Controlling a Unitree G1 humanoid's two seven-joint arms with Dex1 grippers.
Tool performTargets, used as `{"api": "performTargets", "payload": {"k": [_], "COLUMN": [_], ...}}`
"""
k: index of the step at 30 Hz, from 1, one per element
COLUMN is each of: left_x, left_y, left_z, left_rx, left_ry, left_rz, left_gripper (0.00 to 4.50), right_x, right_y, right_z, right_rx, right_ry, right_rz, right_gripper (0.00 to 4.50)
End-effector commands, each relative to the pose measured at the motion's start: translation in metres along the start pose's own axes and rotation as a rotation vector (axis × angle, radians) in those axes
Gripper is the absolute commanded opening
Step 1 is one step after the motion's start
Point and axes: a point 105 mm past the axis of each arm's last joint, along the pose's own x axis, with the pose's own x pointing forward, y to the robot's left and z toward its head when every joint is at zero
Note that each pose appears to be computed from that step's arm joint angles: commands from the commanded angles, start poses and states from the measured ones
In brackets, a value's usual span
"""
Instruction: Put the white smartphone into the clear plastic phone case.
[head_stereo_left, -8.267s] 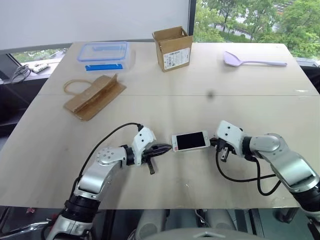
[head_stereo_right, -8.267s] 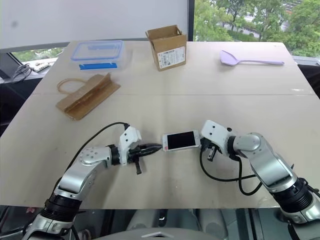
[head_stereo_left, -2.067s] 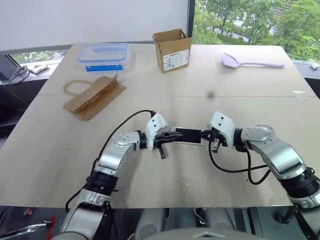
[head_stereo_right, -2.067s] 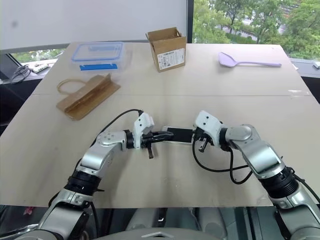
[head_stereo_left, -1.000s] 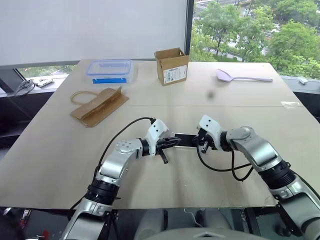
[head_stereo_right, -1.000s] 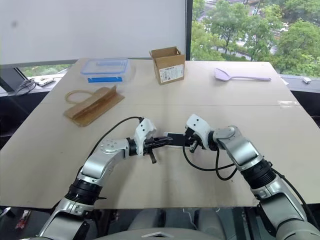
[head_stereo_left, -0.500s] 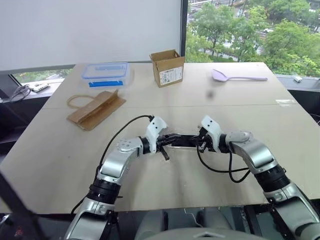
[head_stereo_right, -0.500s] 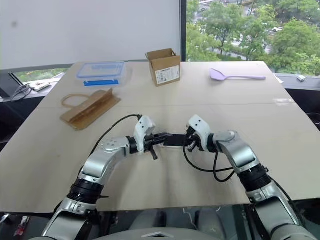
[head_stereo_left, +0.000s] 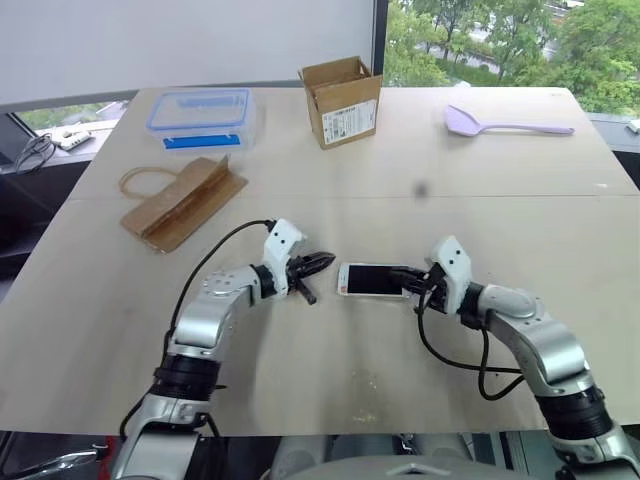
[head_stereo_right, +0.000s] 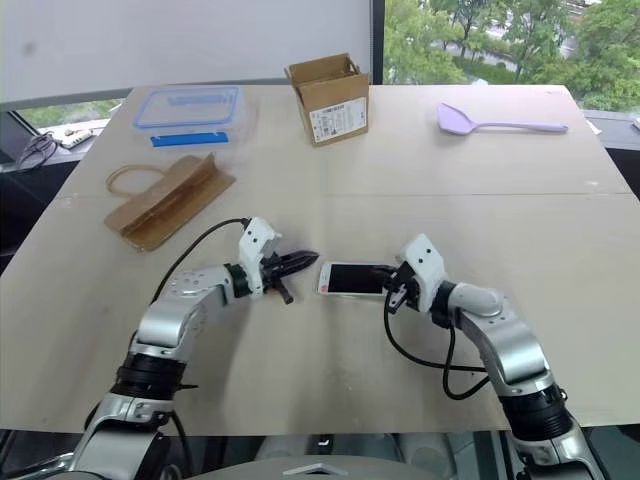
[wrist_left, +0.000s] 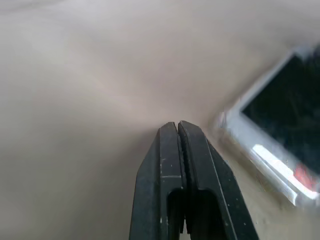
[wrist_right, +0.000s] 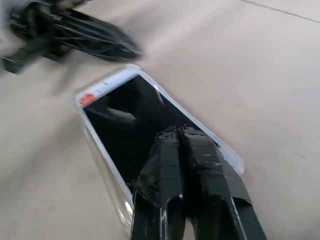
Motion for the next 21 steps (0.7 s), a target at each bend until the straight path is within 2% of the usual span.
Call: {"api": "performTargets", "payload": {"k": [1, 6, 13, 21], "left_x": [-0.005, -0.008, -0.009, -0.007], "left_y": [-0.01, -0.021, -0.026, -0.032], "left_z": [-0.001, -0.006, -0.009, -0.013], "left_rx": [0.017, 0.014, 0.029, 0.041], "left_ry": [0.015, 0.036, 0.059, 0.074], "left_rz": [-0.051, -0.111, -0.151, -0.187], "left_gripper": [0.02, 0.02, 0.02, 0.02], "right_x": [-0.015, -0.03, -0.048, -0.033], "right_y": [-0.009, -0.008, -0.014, 0.003], "right_z": [0.001, 0.011, -0.003, -0.002], "right_rx": [-0.033, -0.052, -0.098, -0.118], "right_ry": [0.033, 0.025, 0.131, 0.122], "right_rz": [-0.073, -0.094, -0.136, -0.042], "right_gripper": [0.0, 0.0, 0.0, 0.0]}}
